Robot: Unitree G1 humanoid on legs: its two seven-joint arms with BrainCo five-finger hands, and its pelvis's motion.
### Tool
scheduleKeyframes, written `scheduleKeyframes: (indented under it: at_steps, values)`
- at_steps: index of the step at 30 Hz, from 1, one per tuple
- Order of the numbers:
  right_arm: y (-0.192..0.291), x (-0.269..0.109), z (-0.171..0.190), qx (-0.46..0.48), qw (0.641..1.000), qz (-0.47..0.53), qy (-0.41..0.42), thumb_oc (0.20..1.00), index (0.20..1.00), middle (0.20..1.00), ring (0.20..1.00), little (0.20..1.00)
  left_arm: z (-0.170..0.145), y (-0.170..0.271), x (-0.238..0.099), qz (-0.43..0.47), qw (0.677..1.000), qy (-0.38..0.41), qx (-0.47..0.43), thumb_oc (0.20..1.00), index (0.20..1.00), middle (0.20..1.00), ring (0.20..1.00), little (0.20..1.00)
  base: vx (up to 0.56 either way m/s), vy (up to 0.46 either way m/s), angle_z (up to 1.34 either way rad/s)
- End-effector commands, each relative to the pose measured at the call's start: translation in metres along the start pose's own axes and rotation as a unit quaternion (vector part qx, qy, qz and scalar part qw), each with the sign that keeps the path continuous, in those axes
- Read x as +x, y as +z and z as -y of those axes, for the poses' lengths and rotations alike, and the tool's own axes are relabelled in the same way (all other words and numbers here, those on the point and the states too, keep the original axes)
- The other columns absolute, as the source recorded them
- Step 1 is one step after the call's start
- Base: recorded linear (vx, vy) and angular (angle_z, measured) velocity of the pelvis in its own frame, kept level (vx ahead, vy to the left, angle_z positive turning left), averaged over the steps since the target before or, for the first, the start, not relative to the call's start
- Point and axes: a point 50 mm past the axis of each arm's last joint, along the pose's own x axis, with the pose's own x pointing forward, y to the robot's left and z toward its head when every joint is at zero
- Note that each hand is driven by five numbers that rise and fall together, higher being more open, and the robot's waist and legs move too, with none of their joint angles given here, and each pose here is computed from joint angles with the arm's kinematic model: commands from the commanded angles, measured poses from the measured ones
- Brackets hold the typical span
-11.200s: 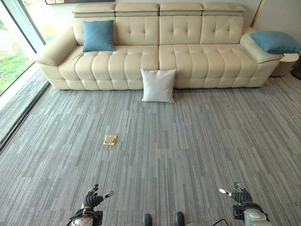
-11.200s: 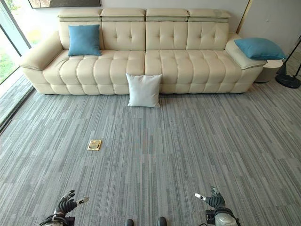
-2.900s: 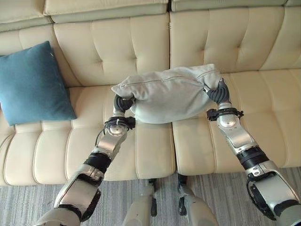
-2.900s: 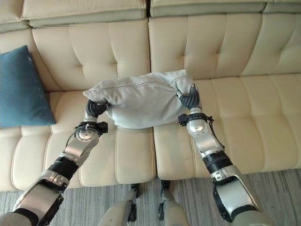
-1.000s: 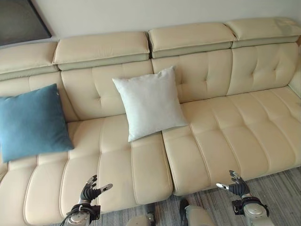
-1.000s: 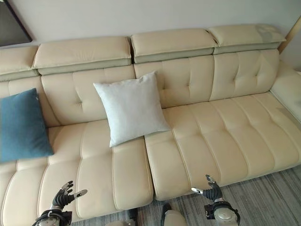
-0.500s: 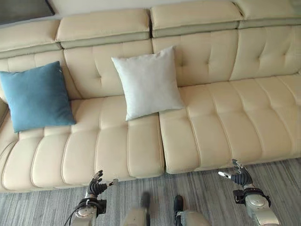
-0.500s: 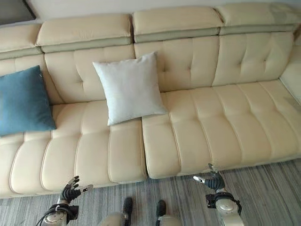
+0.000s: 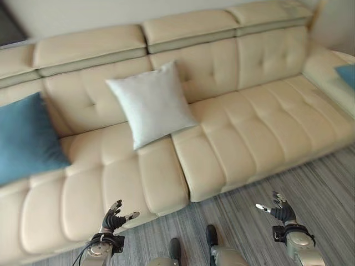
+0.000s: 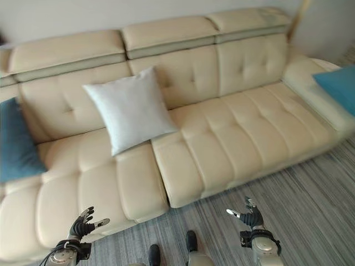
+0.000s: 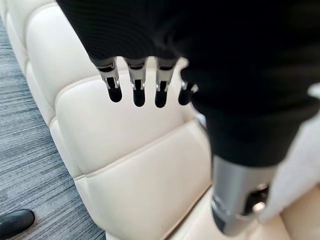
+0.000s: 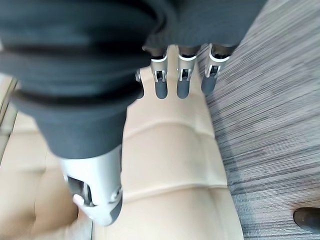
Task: Pick up all the scattered cushions and arrange them neatly on the sofa.
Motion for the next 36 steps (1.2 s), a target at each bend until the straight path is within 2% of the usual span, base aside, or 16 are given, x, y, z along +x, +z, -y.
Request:
scheduleKeyframes:
  at_steps: [1,9,13,15,19,30,36]
  values:
    - [0.018,0.006,0.003,-0.002,0.999,0.035,-0.003,1.000,1.000,1.000,1.000,1.000,-0.011,0.018,0.001,0.048,0.999,0.010,0.018,1.000,1.000,1.000,1.000,1.000,-0.07,-0.060,-1.57]
    - [0.023,0.005,-0.008,-0.009,0.999,0.046,0.011,1.000,1.000,1.000,1.000,1.000,-0.006,0.021,0.003,0.048,0.999,-0.002,0.008,1.000,1.000,1.000,1.000,1.000,0.06,-0.160,-1.33]
    - [0.020,0.002,-0.004,0.001,0.999,0.044,0.004,1.000,1.000,1.000,1.000,1.000,0.005,0.026,0.006,0.055,0.998,-0.022,0.012,1.000,1.000,1.000,1.000,1.000,0.14,-0.281,-0.30]
    - [0.029,0.005,0.001,-0.006,0.998,0.058,0.000,1.000,1.000,1.000,1.000,1.000,0.021,0.033,0.009,0.061,0.997,-0.041,0.000,1.000,1.000,1.000,1.000,1.000,0.08,-0.279,-0.26]
    - [0.031,0.005,0.001,-0.001,0.998,0.064,0.001,1.000,1.000,1.000,1.000,1.000,0.025,0.029,0.007,0.055,0.997,-0.051,0.005,1.000,1.000,1.000,1.000,1.000,0.16,-0.099,-0.38]
    - [0.016,0.003,-0.001,-0.002,0.999,0.036,0.002,1.000,1.000,1.000,1.000,1.000,0.017,0.022,0.003,0.044,0.998,-0.048,0.011,1.000,1.000,1.000,1.000,1.000,0.27,0.056,-0.51]
    - [0.024,0.003,-0.015,0.036,0.998,0.049,0.027,1.000,1.000,1.000,1.000,1.000,0.002,0.026,0.002,0.054,0.998,-0.035,0.022,1.000,1.000,1.000,1.000,1.000,0.27,0.206,-0.77]
